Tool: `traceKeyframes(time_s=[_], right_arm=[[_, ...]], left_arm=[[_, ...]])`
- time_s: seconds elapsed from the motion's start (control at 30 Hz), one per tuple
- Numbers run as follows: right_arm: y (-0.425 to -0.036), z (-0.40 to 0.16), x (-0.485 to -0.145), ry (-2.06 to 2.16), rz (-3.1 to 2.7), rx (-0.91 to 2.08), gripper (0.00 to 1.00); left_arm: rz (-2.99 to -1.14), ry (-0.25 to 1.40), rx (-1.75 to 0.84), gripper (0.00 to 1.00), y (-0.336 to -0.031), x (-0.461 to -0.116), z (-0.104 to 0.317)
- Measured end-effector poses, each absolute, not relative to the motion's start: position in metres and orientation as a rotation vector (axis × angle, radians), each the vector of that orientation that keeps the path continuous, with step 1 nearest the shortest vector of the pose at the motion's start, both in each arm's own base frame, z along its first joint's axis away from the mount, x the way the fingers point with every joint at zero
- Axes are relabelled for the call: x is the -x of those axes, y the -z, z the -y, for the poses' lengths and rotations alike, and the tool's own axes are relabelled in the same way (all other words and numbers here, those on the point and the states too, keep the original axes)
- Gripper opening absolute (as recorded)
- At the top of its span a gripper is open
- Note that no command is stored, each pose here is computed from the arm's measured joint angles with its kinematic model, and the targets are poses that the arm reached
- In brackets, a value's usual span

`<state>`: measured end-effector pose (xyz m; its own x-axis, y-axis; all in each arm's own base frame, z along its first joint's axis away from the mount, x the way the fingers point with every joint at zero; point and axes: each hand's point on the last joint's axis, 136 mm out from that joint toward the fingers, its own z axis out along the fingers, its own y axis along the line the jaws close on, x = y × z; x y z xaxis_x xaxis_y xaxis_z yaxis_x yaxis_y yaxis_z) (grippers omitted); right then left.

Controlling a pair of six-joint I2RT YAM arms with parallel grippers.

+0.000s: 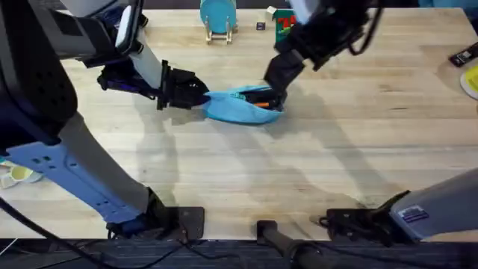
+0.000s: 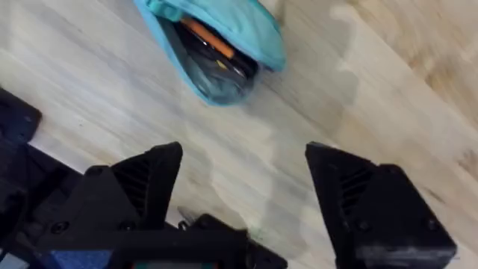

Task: Unzip the bag, pick up the pens from the table one at a time and place them inside, then zip the bag closed.

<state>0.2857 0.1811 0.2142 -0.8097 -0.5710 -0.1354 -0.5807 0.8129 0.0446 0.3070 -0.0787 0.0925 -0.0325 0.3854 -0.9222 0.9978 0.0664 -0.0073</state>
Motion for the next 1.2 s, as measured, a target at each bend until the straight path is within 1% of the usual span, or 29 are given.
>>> traceKeyframes(time_s=[0.13,0.27,0.5,0.6,0.77,0.8,0.9,1.03,1.2], right_arm=[[-0.224,-0.157,-0.278,-0.117,-2.927,0.835,0.996],[-0.231,-0.144,-0.284,-0.125,-2.904,0.747,0.996],[-0.224,-0.122,-0.265,-0.128,-2.905,0.655,0.996],[-0.220,-0.120,-0.263,-0.166,-2.893,0.607,0.995],[-0.222,-0.142,-0.271,-0.344,-2.819,0.588,0.997],[-0.220,-0.158,-0.274,-0.473,-2.782,0.598,0.997],[-0.218,-0.176,-0.274,-0.622,-2.750,0.608,0.996],[-0.226,-0.205,-0.279,-0.851,-2.645,0.625,0.996],[-0.228,-0.220,-0.279,-1.006,-2.609,0.593,0.996]], left_arm=[[-1.540,0.961,-1.433,0.043,-0.093,-0.307,0.078],[-1.541,0.962,-1.433,0.042,-0.093,-0.307,0.079],[-1.540,0.961,-1.433,0.042,-0.092,-0.307,0.078],[-1.540,0.961,-1.434,0.042,-0.093,-0.307,0.078],[-1.540,0.961,-1.434,0.042,-0.093,-0.307,0.078],[-1.540,0.961,-1.433,0.042,-0.092,-0.307,0.078],[-1.540,0.961,-1.433,0.042,-0.092,-0.307,0.078],[-1.540,0.961,-1.434,0.042,-0.093,-0.307,0.078],[-1.540,0.961,-1.434,0.042,-0.093,-0.307,0.078]])
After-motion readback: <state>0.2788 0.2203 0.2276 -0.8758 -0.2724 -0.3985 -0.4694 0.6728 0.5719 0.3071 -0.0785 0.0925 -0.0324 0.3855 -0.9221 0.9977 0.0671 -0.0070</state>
